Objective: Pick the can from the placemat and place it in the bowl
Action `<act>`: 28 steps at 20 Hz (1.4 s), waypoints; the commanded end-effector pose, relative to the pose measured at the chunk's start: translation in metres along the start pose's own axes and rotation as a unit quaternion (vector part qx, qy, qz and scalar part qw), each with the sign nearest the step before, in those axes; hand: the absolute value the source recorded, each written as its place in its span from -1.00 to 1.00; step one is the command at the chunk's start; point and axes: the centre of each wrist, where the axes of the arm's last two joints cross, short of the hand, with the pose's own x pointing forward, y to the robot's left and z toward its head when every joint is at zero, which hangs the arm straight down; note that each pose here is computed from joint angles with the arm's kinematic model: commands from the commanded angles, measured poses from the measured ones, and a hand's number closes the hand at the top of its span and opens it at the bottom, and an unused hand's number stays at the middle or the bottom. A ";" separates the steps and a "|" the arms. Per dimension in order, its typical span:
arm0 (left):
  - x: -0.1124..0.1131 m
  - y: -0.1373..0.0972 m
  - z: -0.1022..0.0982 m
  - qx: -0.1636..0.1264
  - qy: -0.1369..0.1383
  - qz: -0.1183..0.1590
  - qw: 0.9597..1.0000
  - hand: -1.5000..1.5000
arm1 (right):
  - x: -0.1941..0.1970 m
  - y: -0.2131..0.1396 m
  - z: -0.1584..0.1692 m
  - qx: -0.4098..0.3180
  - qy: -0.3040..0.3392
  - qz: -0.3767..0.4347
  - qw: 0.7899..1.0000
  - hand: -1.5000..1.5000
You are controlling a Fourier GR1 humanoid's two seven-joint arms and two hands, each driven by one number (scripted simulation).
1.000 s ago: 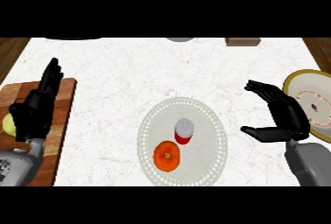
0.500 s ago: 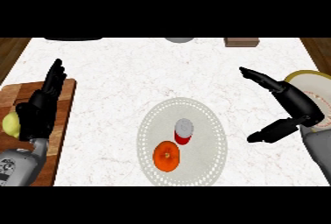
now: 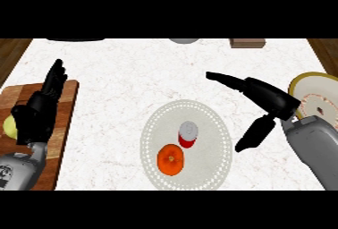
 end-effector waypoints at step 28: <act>-0.011 -0.017 -0.006 0.001 0.001 -0.007 1.000 0.00 | 0.004 0.103 -0.100 0.145 0.113 0.076 0.980 -1.00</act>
